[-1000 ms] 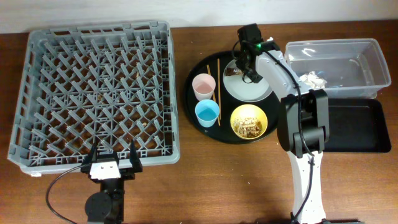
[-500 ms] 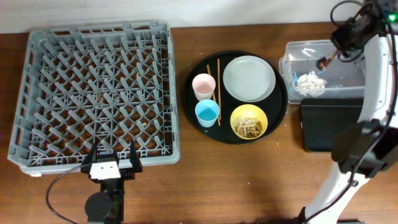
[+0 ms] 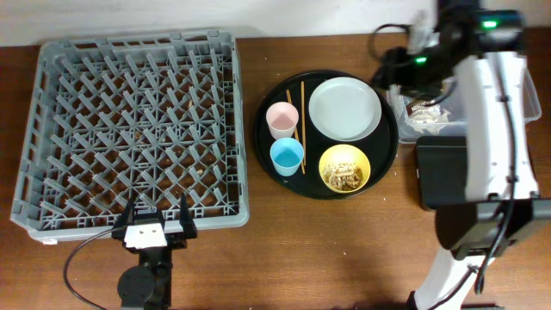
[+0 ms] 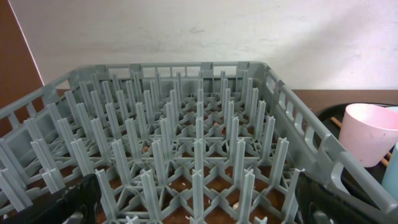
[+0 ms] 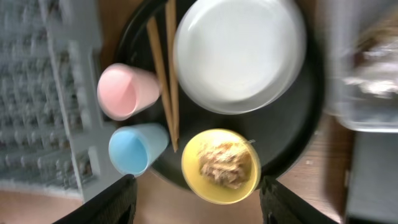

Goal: Sort waste into correct bins and load items into the dishwasher rack
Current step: 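Grasp the yellow bowl with the right gripper and tip food onto black tray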

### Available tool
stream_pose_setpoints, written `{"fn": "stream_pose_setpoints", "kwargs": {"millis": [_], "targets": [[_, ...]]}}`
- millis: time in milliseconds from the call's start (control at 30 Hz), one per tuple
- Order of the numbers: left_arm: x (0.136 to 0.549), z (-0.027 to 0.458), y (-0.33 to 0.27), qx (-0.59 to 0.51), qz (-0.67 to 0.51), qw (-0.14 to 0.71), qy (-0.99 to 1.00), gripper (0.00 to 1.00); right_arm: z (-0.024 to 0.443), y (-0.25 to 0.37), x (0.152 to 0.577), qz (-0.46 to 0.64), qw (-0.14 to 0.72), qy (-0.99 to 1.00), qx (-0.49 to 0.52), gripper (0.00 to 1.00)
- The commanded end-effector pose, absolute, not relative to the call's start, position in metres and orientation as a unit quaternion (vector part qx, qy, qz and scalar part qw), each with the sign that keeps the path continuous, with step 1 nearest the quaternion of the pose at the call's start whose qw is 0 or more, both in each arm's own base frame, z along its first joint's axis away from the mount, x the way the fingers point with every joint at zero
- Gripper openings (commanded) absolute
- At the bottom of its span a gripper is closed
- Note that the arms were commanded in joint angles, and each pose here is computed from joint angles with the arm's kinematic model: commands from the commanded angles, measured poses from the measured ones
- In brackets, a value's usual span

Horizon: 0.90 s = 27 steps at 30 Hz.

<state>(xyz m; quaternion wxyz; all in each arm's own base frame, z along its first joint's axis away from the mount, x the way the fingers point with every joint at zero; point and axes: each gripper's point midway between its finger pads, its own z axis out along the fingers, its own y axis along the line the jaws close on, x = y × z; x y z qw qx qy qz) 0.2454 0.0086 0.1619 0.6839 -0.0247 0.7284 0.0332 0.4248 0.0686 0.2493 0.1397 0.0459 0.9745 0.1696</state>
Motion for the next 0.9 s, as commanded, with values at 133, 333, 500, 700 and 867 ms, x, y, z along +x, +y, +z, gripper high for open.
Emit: {"fn": "stream_pose_setpoints", "kwargs": {"millis": [133, 333, 500, 700, 867], "targets": [[0.246, 0.16, 0.009, -0.019, 0.038, 0.683, 0.729, 0.99, 0.145, 0.164, 0.388, 0.066, 0.058, 0.994, -0.069, 0.59], [0.246, 0.16, 0.009, -0.019, 0.038, 0.683, 0.729, 0.99, 0.068, 0.168, 0.362, 0.055, 0.012, 0.998, -0.031, 0.53], [0.246, 0.16, 0.009, -0.019, 0.038, 0.683, 0.729, 0.99, 0.035, 0.164, 0.349, 0.053, -0.002, 0.998, -0.019, 0.46], [0.246, 0.16, 0.009, -0.019, 0.038, 0.683, 0.729, 0.99, 0.031, 0.164, 0.346, 0.051, -0.006, 0.998, -0.022, 0.04], [0.246, 0.16, 0.009, -0.019, 0.038, 0.683, 0.729, 0.99, 0.092, 0.165, 0.354, 0.058, 0.017, 0.998, -0.031, 0.04]]}}
